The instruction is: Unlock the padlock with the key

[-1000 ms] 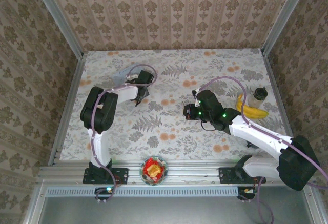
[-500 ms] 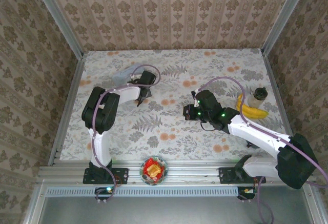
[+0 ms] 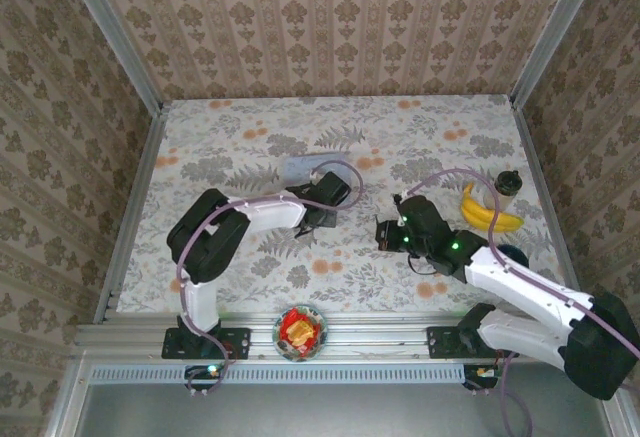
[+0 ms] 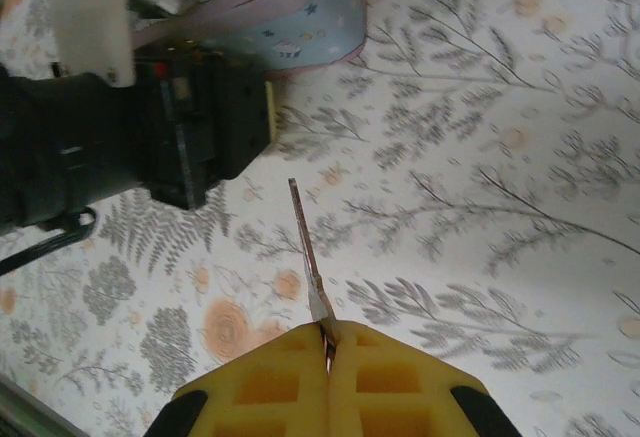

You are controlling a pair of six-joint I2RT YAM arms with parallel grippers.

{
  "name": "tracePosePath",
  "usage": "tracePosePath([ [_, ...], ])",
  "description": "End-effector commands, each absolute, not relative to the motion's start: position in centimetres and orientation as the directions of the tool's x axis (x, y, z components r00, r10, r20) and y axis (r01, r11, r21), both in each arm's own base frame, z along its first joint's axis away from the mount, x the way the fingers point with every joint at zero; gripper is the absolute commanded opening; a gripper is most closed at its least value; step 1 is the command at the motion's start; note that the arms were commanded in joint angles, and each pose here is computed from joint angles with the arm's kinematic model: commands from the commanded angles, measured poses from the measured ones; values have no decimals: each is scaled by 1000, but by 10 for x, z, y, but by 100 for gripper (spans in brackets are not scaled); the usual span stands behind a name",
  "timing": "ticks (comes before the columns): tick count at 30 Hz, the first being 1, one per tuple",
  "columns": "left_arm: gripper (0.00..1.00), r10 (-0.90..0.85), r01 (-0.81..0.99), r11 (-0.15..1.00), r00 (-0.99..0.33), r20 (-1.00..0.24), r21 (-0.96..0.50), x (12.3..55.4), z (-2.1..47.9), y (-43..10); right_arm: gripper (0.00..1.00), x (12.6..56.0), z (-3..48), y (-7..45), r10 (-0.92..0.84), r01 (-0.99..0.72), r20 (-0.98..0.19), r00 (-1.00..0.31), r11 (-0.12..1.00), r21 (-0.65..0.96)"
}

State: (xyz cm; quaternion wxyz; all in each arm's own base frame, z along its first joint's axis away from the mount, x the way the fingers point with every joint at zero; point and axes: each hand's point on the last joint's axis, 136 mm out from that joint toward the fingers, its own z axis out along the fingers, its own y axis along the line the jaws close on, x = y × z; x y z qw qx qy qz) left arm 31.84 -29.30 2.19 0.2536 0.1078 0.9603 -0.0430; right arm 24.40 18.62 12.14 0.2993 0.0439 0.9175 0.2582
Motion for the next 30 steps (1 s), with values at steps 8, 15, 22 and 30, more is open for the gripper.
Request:
tracePosePath([
  [8, 66, 178, 234, 969, -887, -425, -83, 309, 17, -299, 0, 236, 103, 168, 319, 23, -502, -804, 860, 510],
  [15, 55, 176, 203, 979, -874, -452, -11, 322, 23, -287, 0, 240, 107, 168, 312, 15, -519, -795, 867, 498],
  [22, 45, 164, 185, 983, -868, -468, 3, 331, 22, -286, 0, 245, 101, 174, 285, 5, -511, -811, 877, 481],
  [30, 32, 132, 177, 982, -884, -449, -60, 332, 22, -298, 0, 251, 87, 195, 245, -73, -524, -816, 855, 513],
])
